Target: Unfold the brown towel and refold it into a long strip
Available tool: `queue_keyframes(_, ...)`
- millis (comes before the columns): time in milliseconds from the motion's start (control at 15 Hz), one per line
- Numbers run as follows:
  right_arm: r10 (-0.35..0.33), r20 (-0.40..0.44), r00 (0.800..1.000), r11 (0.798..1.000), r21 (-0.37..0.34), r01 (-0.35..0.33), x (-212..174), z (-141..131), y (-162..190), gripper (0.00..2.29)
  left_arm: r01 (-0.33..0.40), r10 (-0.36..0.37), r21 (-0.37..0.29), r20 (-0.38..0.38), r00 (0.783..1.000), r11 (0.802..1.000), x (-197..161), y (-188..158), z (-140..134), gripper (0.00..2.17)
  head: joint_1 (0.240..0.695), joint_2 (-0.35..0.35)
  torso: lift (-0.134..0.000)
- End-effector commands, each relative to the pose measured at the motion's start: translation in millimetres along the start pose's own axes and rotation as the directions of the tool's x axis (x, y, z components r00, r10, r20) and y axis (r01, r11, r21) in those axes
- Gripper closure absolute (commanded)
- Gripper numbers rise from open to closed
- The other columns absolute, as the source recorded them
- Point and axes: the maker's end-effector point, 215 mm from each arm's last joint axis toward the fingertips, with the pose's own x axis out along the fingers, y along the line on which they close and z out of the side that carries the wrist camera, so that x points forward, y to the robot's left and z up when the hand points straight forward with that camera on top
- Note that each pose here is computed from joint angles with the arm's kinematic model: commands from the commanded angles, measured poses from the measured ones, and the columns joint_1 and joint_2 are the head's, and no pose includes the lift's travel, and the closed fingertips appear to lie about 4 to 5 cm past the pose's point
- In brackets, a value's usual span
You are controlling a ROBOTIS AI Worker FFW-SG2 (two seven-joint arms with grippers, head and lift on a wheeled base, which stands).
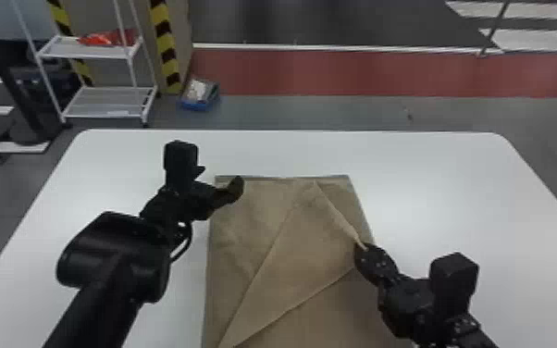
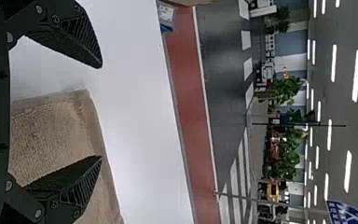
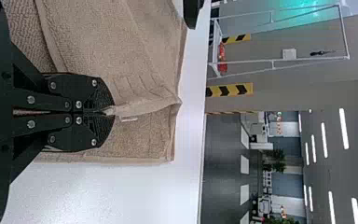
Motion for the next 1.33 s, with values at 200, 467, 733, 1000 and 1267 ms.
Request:
queue_keyframes(200,0.008,-0.005,1.0,1.0,-0.016,-0.008,1,0,7,1.33,0.001,-0.002,-0.053,-0.018,1.0,0.999,13,16,-6,0.4,0.695,-0.012,-0.123)
queue_keyframes(467,0.007,-0.011,1.0,1.0,-0.022,-0.007,1,-1,7,1.33,0.023,-0.025,-0.049,-0.032,0.999,0.999,14,15,-12,0.42,0.695,-0.005,-0.123)
queue_keyframes(733,0.006,-0.012,1.0,1.0,-0.022,-0.007,2,-1,7,1.33,0.043,-0.045,-0.046,-0.04,0.998,0.998,14,14,-16,0.42,0.695,-0.005,-0.123)
queue_keyframes(1000,0.006,-0.011,1.0,1.0,-0.022,-0.006,2,-1,7,1.33,0.061,-0.064,-0.05,-0.059,0.996,0.997,15,11,-24,0.73,0.695,-0.006,-0.123)
queue_keyframes(1267,0.005,-0.009,1.0,1.0,-0.022,-0.005,2,0,6,1.33,0.062,-0.065,-0.058,-0.056,0.996,0.996,15,11,-23,0.73,0.695,-0.005,-0.123)
